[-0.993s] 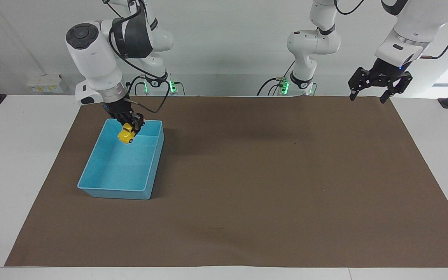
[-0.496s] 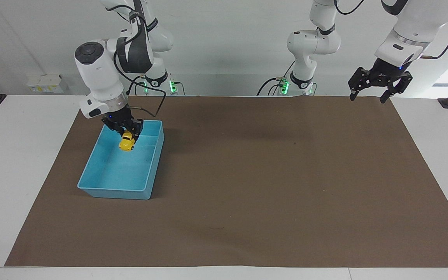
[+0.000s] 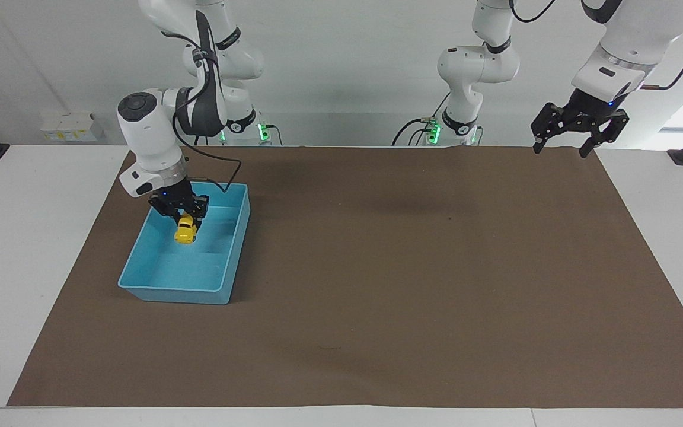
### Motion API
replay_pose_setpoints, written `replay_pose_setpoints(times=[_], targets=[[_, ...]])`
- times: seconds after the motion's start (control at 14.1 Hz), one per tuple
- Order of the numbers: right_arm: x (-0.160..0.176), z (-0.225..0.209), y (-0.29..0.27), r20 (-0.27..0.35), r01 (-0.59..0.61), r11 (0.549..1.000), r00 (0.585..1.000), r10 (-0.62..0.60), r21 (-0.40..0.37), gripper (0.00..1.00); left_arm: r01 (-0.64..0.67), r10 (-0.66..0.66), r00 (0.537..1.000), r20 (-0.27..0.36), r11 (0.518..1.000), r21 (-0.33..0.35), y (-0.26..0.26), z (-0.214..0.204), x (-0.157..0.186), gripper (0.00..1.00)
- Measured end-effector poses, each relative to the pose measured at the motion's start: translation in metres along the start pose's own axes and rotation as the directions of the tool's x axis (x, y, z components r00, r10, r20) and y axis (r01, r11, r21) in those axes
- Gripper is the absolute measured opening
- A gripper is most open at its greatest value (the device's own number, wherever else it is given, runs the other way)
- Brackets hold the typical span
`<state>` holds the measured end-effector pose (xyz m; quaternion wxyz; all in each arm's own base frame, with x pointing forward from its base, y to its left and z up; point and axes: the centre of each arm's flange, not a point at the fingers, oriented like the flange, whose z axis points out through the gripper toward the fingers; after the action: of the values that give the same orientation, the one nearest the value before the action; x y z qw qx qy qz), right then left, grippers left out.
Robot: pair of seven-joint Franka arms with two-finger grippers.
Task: Wind up and store yellow beetle car
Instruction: 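Lower the car into the blue bin and open the right gripper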
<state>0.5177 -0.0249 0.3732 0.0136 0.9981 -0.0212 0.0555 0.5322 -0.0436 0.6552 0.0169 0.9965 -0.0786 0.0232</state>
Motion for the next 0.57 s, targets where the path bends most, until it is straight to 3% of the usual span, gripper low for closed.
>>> replay_pose_setpoints(times=[0.57], targets=[[-0.038, 0.058, -0.002, -0.018, 0.038, 0.999, 0.999, -0.038, 0.005, 0.47, 0.000, 0.000, 1.000, 0.000, 1.000, 0.000, 0.000, 0.000, 0.000, 1.00]])
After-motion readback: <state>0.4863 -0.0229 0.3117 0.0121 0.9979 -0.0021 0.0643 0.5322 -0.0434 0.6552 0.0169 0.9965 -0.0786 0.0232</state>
